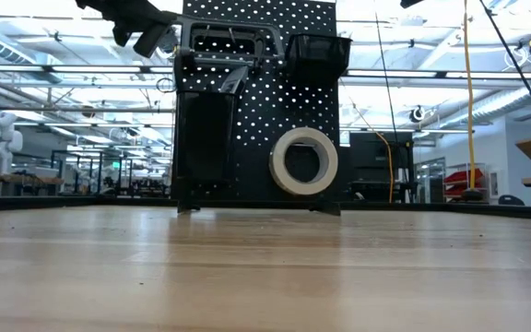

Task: Hang tools onto peg board
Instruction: Hang the hacksaw on the pegboard

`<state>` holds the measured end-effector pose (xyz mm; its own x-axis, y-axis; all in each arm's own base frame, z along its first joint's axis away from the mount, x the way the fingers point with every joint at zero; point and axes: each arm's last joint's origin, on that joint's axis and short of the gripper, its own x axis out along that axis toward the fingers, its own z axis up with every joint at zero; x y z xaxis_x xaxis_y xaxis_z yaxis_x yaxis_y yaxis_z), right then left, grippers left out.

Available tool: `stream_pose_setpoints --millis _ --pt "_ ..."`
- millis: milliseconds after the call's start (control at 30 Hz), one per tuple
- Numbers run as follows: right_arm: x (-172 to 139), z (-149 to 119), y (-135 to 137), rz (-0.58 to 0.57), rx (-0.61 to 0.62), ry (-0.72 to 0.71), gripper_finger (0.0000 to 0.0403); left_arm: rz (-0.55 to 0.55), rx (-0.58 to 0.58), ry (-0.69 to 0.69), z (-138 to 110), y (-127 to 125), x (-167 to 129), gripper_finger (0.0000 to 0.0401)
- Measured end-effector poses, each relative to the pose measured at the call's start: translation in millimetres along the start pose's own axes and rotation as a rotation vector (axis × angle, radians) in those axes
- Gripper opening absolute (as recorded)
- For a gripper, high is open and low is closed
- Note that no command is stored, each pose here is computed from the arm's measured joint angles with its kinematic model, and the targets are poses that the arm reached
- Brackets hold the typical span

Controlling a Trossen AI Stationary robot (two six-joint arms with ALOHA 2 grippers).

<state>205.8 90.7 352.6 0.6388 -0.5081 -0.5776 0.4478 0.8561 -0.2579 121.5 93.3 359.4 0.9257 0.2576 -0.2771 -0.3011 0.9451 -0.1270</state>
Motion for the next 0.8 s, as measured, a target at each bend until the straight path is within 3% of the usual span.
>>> stream_pose_setpoints --millis 800 --pt "-0.1 0.8 0.6 0.004 0.007 -0.006 0.0196 -0.059 0.018 0.039 2.7 -5.4 15.5 0.0065"
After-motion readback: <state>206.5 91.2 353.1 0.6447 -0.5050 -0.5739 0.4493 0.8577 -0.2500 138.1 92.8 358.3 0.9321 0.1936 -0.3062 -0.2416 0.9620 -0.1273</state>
